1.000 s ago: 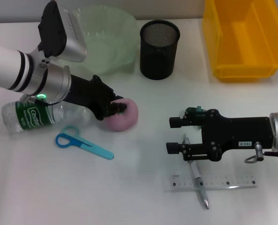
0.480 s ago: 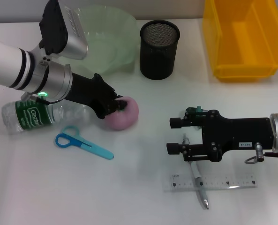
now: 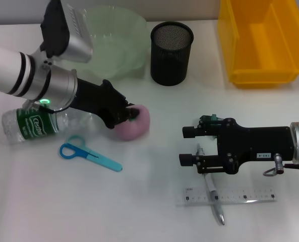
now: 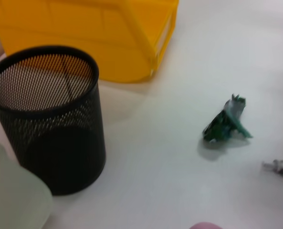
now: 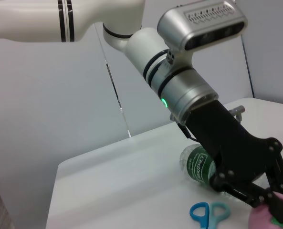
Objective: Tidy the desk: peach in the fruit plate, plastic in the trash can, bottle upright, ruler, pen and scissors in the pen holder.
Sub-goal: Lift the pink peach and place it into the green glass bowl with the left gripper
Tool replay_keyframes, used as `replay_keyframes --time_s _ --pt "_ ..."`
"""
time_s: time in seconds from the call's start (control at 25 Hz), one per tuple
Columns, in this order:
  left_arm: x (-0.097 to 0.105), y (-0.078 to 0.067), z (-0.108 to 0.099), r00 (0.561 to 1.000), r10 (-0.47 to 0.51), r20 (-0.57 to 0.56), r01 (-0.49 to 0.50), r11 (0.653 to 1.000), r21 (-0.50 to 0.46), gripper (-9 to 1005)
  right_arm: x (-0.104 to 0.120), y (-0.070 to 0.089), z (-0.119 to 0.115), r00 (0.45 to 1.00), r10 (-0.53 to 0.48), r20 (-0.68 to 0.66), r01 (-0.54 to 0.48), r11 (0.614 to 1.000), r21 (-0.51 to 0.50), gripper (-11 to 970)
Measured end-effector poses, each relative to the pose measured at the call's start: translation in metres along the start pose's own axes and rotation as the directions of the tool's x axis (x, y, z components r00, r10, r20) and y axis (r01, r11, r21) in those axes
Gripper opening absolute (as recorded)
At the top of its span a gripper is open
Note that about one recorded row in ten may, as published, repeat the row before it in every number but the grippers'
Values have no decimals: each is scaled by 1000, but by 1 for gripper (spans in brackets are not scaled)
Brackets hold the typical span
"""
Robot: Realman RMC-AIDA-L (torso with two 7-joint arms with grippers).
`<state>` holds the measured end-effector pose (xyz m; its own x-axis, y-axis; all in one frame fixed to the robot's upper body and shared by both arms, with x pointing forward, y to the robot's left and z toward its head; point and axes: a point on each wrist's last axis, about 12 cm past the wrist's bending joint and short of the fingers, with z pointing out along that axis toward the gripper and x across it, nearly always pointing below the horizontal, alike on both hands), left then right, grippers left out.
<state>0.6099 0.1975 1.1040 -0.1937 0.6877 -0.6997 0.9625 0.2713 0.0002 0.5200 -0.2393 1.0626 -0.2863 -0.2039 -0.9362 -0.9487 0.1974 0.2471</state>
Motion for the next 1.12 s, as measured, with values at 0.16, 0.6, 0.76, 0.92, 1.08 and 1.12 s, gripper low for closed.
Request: replay_keyframes --time_s 0.16,0.6,0.76,0.92,1.08,1.12 --pt "-6 -1 -8 997 -22 73 21 1000 17 54 0 0 0 1000 0 0 0 1000 0 700" --pt "-1 1 -28 912 -153 381 174 984 -21 63 1 1 1 1000 0 2 0 1000 0 699" --pt "7 -4 -29 839 -213 501 247 969 -3 67 2 2 1 1000 0 2 0 1000 -3 699" --pt "20 -10 -23 733 -251 632 321 947 4 70 2 3 3 1000 -5 1 5 1000 -7 699" --pt "33 -19 -13 646 -248 722 378 926 -20 73 2 3 4 1000 -15 1 15 1000 -9 700" --pt "35 -20 -11 635 -243 733 387 921 -30 74 2 3 4 1000 -16 1 16 1000 -9 700"
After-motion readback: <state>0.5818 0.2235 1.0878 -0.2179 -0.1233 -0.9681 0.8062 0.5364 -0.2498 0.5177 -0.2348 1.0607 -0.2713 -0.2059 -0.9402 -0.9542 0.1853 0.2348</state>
